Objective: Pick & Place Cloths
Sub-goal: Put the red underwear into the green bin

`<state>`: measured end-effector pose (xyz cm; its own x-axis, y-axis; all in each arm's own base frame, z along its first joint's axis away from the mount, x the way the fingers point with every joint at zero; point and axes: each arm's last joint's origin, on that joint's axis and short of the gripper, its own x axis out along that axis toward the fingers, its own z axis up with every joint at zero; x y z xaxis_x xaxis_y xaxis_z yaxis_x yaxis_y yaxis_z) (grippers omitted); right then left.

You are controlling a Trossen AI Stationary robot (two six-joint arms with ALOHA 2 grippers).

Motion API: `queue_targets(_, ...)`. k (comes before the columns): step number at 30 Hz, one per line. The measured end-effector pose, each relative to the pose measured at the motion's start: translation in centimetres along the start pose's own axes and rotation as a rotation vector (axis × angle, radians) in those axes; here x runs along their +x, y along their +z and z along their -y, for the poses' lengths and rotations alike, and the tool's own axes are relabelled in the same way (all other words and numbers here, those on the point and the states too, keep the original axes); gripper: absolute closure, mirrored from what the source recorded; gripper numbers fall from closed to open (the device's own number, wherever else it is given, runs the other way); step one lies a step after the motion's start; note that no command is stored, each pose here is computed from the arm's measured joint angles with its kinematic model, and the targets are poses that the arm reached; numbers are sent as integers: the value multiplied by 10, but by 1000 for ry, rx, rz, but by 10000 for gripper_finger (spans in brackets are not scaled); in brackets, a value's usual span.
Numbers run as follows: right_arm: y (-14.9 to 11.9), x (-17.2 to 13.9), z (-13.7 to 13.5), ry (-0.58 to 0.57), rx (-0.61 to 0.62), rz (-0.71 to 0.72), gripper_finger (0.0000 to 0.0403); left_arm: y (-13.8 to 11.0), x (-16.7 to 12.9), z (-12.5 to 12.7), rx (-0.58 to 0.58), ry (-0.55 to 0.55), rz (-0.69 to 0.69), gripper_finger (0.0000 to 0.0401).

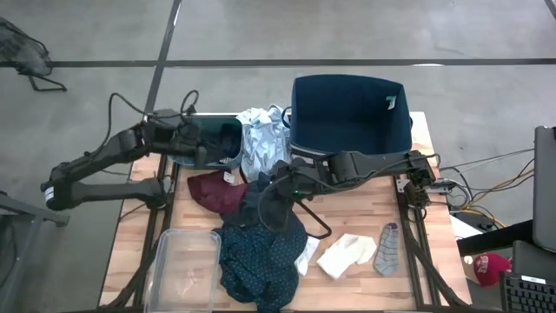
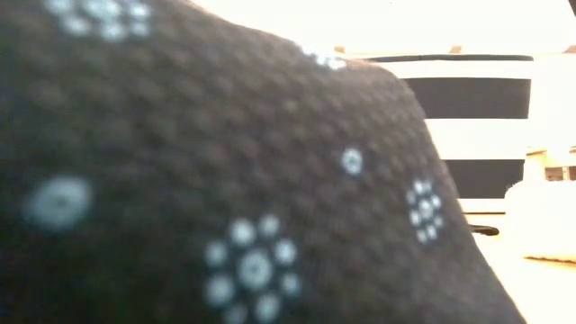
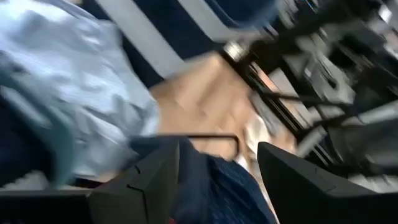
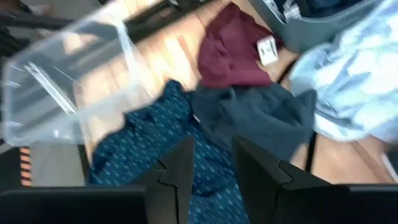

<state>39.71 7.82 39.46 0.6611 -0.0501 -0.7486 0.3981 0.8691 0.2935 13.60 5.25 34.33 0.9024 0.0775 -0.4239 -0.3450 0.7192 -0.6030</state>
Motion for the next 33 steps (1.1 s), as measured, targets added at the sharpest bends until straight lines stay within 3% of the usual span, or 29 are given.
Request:
queue_targets(3,-4,0,6,-46,-9,-52,281,-10,6,10,19,-13,-55,179)
queue_targets(14,-8,-2,12,-111,-8,-92,241,-60,50,36,131,183,-276,179)
queue_targets(23,-8,-4,13,-110,8,-88,221,-103,99,11,61,371,-428,179)
queue_targets(33,-7,-4,13,-112,29,-84,234,-140,124,-20,-26,431,-489,181)
